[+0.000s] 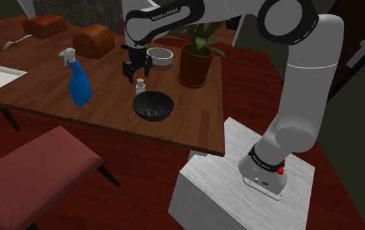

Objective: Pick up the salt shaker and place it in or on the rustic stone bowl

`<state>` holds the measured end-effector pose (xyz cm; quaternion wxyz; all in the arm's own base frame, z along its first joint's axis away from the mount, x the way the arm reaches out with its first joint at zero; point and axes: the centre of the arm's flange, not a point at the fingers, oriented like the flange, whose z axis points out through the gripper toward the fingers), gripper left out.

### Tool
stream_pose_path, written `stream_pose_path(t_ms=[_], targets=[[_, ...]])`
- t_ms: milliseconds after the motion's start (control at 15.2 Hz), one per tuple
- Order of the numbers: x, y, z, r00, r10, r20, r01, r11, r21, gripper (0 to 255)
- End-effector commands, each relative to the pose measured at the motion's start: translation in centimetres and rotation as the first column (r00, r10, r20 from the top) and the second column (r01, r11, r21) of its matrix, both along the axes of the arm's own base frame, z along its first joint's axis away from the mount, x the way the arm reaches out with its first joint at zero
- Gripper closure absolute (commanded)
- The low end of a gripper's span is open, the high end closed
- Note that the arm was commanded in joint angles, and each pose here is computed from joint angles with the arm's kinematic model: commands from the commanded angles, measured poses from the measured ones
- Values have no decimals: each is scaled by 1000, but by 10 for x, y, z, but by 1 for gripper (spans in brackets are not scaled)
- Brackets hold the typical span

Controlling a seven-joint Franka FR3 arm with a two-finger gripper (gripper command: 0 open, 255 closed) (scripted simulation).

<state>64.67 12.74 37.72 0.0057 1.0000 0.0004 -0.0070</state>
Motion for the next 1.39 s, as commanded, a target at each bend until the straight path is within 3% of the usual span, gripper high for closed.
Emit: stream_pose_path(t_ms=[0,462,528,1122,1320], targets=[[0,0,-8,1000,0,1,0,1000,0,0],[0,0,-8,1000,0,0,0,1000,0,0],[0,0,-8,1000,0,0,0,1000,0,255],[0,0,-8,1000,0,1,0,1000,0,255],[0,0,7,1000,0,1,0,1000,0,255]])
